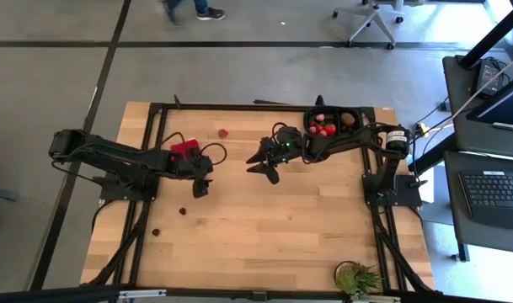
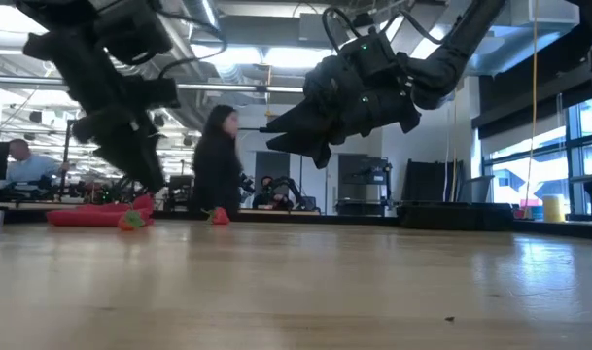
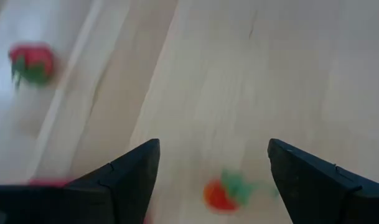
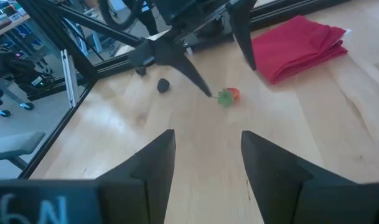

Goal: Pick and placing Produce into tupperware
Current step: Put the red strawberry into the black bin

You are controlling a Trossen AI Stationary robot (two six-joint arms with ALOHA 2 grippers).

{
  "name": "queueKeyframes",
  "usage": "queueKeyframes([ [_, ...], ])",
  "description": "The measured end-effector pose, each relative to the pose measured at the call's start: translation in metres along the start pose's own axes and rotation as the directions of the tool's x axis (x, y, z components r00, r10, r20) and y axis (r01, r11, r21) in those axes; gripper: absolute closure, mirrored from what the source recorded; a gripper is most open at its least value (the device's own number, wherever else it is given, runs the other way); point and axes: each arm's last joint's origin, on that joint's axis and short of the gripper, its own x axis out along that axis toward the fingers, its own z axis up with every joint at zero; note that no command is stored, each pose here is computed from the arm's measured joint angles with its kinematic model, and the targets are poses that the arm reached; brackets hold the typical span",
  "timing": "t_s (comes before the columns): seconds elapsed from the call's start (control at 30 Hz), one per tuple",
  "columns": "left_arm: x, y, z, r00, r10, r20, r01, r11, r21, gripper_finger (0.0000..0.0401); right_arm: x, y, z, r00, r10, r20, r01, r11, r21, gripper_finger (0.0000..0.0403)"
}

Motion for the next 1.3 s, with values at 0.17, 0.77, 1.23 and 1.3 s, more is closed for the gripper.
queueKeyframes([
  [0.17, -0.001, 0.001, -0.008, 0.997, 0.02, -0.078, -0.018, 1.0, 0.025, 0.0112, 0.0, 0.0, 0.0, 1.0, 0.0, 0.0, 0.0, 1.0, -0.001, 0.0217],
  [0.77, 0.021, -0.006, -0.015, 0.979, 0.001, -0.205, 0.028, 0.99, 0.136, 0.0113, 0.0, 0.0, 0.0, 1.0, 0.0, 0.002, 0.0, 1.0, 0.0, 0.0217],
  [1.23, 0.031, -0.009, -0.016, 0.973, 0.006, -0.232, 0.04, 0.981, 0.192, 0.0113, 0.0, 0.0, 0.0, 1.0, 0.0, 0.002, 0.0, 1.0, 0.0, 0.0217],
  [1.3, 0.032, -0.009, -0.016, 0.972, -0.003, -0.235, 0.049, 0.981, 0.189, 0.0115, 0.0, 0.0, 0.0, 1.0, 0.0, 0.002, 0.0, 1.0, 0.001, 0.0217],
])
